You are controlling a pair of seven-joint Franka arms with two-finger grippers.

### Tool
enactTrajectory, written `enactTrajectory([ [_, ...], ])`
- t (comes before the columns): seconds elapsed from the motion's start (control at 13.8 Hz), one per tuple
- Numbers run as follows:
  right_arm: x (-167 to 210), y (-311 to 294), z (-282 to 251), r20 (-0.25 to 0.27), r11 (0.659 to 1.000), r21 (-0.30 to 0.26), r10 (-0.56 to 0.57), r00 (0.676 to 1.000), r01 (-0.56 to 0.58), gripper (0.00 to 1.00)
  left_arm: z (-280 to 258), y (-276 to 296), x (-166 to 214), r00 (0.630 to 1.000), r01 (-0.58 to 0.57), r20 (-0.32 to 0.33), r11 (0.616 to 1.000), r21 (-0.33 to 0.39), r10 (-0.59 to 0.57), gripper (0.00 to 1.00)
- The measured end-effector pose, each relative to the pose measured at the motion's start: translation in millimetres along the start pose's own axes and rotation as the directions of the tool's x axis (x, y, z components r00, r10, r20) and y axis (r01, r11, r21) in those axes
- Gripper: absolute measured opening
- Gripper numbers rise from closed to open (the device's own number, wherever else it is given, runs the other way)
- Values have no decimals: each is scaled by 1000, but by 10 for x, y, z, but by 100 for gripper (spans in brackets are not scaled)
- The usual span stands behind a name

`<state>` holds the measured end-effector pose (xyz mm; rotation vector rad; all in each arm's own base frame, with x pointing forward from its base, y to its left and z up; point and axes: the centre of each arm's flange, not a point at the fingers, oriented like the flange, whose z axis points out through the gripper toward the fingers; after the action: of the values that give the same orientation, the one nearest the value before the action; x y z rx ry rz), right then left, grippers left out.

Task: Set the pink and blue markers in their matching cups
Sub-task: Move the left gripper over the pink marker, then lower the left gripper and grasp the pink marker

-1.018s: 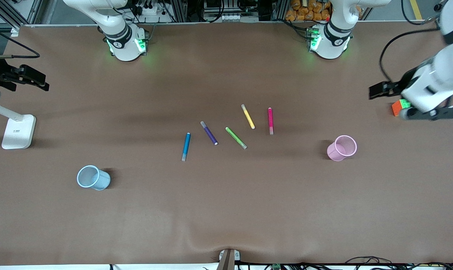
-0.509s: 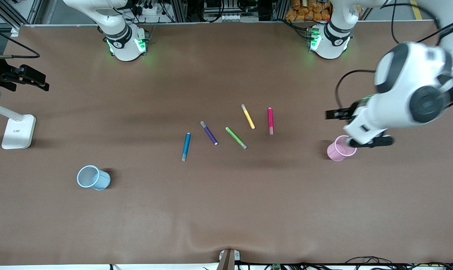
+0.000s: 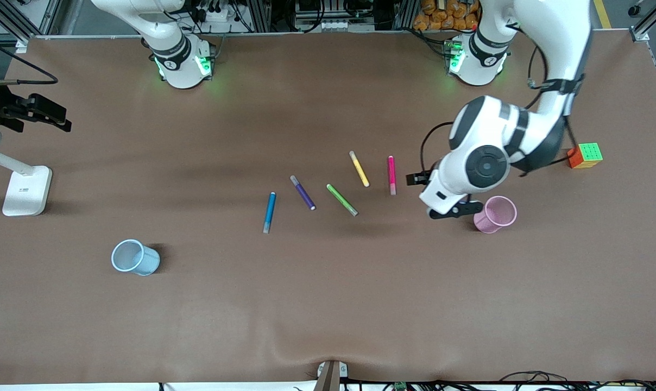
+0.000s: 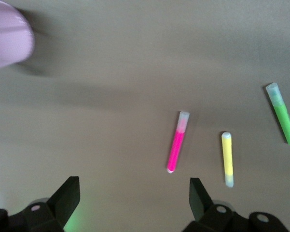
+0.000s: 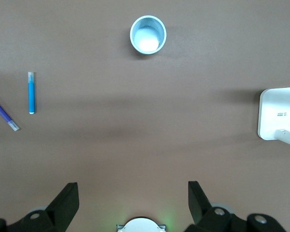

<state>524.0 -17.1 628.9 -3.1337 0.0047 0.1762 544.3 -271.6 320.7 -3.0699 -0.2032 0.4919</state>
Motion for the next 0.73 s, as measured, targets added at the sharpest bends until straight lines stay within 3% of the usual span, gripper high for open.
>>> enactTrajectory([
  [0.44, 1, -2, 0, -1, 1000, 0, -1, 1000, 1, 100, 785, 430, -128, 999, 35, -7, 997, -69, -36, 100],
  [0.73, 2, -5, -1, -1, 1000, 0, -2, 1000, 2, 100, 1211, 485, -51, 999, 43, 17, 998, -53, -42, 100],
])
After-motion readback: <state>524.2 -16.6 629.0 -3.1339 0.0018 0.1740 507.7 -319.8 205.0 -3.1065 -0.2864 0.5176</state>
